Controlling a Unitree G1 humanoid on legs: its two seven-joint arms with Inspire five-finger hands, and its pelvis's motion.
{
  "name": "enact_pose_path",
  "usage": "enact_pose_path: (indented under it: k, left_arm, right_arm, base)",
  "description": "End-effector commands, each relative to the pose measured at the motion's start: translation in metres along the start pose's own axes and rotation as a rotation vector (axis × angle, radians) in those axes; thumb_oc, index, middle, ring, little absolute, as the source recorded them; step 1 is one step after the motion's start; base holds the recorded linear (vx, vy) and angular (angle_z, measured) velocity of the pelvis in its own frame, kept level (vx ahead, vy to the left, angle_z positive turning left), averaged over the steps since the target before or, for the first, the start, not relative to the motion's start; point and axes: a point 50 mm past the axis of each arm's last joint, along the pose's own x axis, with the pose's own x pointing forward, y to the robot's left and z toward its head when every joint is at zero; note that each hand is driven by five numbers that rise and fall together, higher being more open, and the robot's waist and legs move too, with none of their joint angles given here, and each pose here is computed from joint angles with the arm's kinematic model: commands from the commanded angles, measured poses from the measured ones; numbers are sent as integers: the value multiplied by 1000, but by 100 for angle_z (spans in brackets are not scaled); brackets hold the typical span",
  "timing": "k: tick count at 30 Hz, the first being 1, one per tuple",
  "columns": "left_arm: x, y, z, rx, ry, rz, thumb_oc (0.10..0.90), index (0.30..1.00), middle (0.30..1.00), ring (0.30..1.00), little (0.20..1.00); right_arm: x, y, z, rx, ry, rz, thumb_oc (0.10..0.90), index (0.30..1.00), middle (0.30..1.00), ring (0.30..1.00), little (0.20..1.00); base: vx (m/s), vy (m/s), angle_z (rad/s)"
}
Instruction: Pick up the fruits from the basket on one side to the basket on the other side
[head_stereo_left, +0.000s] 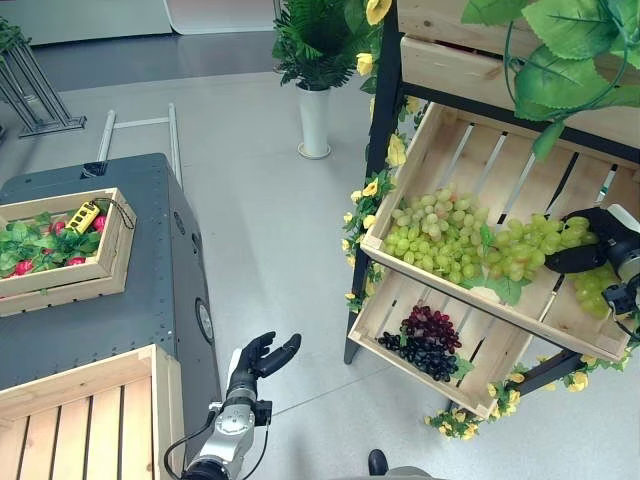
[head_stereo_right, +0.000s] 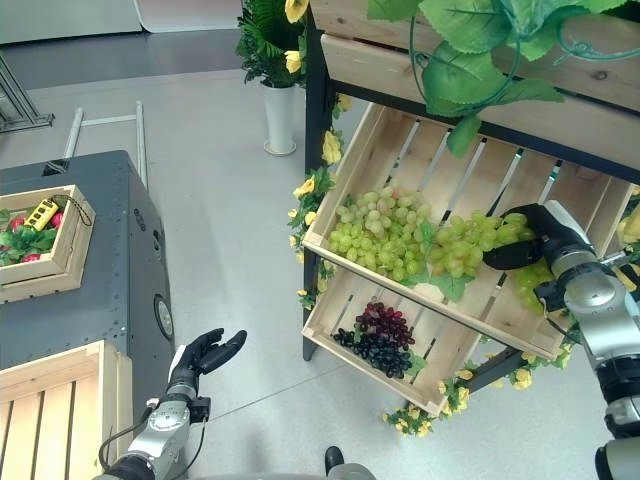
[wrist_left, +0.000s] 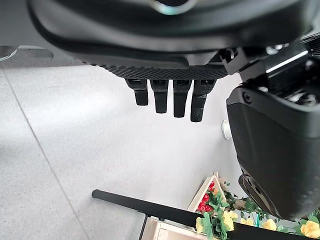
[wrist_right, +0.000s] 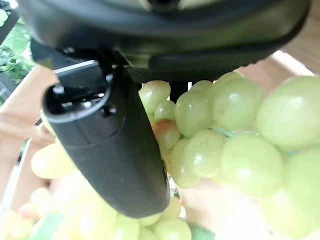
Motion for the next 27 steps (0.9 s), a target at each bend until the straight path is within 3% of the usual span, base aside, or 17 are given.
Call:
enact_pose_path:
  k: [1, 2, 20, 27]
  left_arm:
    - [15, -4, 50, 20, -214, -36, 800, 900, 900, 900, 900]
    - [14, -4, 50, 19, -214, -39, 800, 900, 900, 900, 900]
    - [14, -4, 46, 20, -199, -58, 800, 900, 900, 900, 900]
    - [13, -4, 42, 17, -186, -48, 800, 900, 900, 900, 900]
  right_arm:
    - [8, -61, 40, -13, -88, -282, 596, 594, 594, 594, 594]
    - [8, -62, 37, -16, -72, -285, 800, 900, 900, 900, 900]
    - [8, -64, 51, -70, -134, -316, 800, 900, 900, 900, 900]
    - [4, -59, 72, -94, -254, -362, 800, 900, 900, 900, 900]
  base:
    - [14, 2, 10]
    - [10, 2, 11]
    - [1, 1, 1]
    - [0, 0, 0]
